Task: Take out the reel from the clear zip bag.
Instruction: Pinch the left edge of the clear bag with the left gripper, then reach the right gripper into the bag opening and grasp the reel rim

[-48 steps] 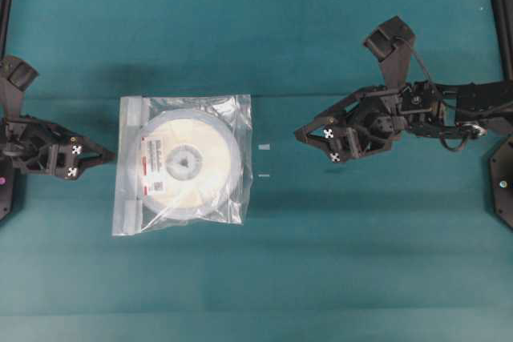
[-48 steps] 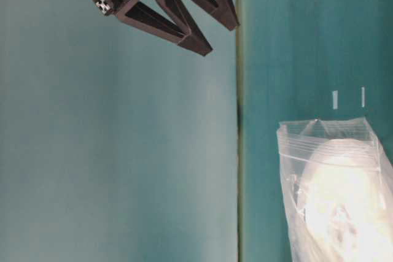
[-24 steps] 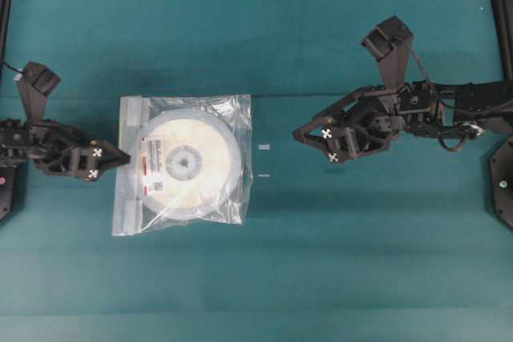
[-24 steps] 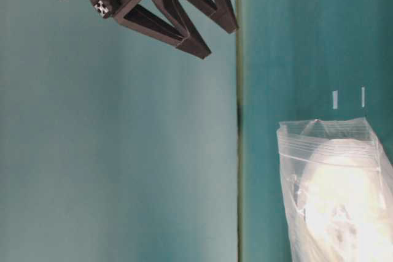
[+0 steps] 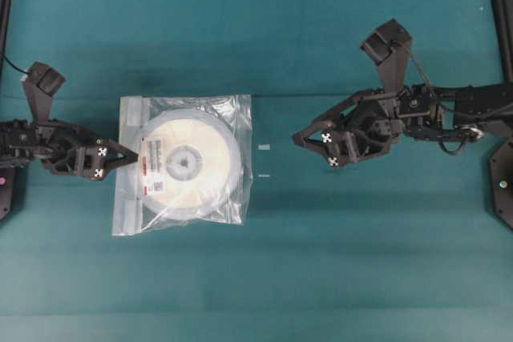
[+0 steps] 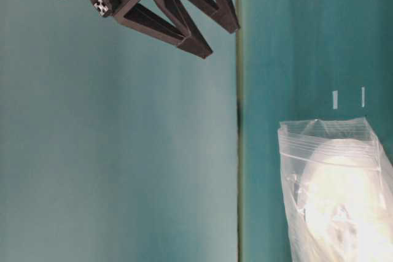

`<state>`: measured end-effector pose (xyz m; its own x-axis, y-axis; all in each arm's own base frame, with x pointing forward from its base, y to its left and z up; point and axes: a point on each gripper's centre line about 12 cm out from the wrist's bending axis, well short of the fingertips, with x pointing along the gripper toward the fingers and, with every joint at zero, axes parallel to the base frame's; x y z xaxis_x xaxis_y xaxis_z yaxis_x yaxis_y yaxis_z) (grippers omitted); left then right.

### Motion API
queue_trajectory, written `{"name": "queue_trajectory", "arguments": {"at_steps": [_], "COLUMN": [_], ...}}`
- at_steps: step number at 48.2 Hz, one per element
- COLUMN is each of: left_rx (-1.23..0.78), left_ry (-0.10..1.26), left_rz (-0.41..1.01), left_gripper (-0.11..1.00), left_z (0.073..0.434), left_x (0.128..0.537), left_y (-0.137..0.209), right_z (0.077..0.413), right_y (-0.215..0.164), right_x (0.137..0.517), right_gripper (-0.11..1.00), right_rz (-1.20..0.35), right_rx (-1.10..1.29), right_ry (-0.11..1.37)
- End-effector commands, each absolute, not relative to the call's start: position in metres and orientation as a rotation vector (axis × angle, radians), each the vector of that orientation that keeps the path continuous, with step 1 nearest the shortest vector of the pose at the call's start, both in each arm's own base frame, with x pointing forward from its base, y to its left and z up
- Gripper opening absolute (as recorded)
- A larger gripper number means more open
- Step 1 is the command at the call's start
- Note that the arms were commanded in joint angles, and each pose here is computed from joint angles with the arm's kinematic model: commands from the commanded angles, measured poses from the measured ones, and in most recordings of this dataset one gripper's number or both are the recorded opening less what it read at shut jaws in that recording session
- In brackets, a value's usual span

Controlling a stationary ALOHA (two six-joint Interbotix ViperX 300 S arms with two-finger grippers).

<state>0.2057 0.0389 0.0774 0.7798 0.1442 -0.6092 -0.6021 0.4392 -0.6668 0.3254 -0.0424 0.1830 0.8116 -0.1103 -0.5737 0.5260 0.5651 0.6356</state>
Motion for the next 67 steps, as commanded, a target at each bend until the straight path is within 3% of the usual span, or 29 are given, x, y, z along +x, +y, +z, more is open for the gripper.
{"name": "queue_trajectory", "arguments": {"at_steps": [1, 8, 11, 19, 26, 40, 67], "left_rx": [-1.018, -1.013, -1.005, -0.987, -0.98, -0.978, -0.978], "left_ry": [0.515, 0.496, 0.495, 0.522, 0.525, 0.521, 0.523], "left_rz": [0.491, 0.479, 0.475, 0.482, 0.481, 0.478, 0.479], "left_gripper": [0.87, 0.76, 0.64, 0.19, 0.01, 0.0, 0.0], "left_z": [0.076, 0.079, 0.079, 0.077, 0.077, 0.079, 0.079], "left_x": [0.209, 0.213, 0.214, 0.214, 0.215, 0.216, 0.217], "left_y": [0.04, 0.04, 0.041, 0.041, 0.041, 0.041, 0.041], "right_z": [0.19, 0.189, 0.189, 0.189, 0.186, 0.155, 0.118], "right_y": [-0.038, -0.037, -0.037, -0.037, -0.036, -0.032, -0.035], "right_x": [0.329, 0.329, 0.329, 0.328, 0.328, 0.341, 0.41], "right_gripper": [0.9, 0.9, 0.9, 0.89, 0.89, 0.89, 0.89], "right_rz": [-0.375, -0.375, -0.374, -0.376, -0.376, -0.405, -0.418], "right_rx": [0.911, 0.91, 0.91, 0.91, 0.91, 0.906, 0.911], "right_ry": [0.49, 0.5, 0.499, 0.502, 0.514, 0.604, 0.626]}}
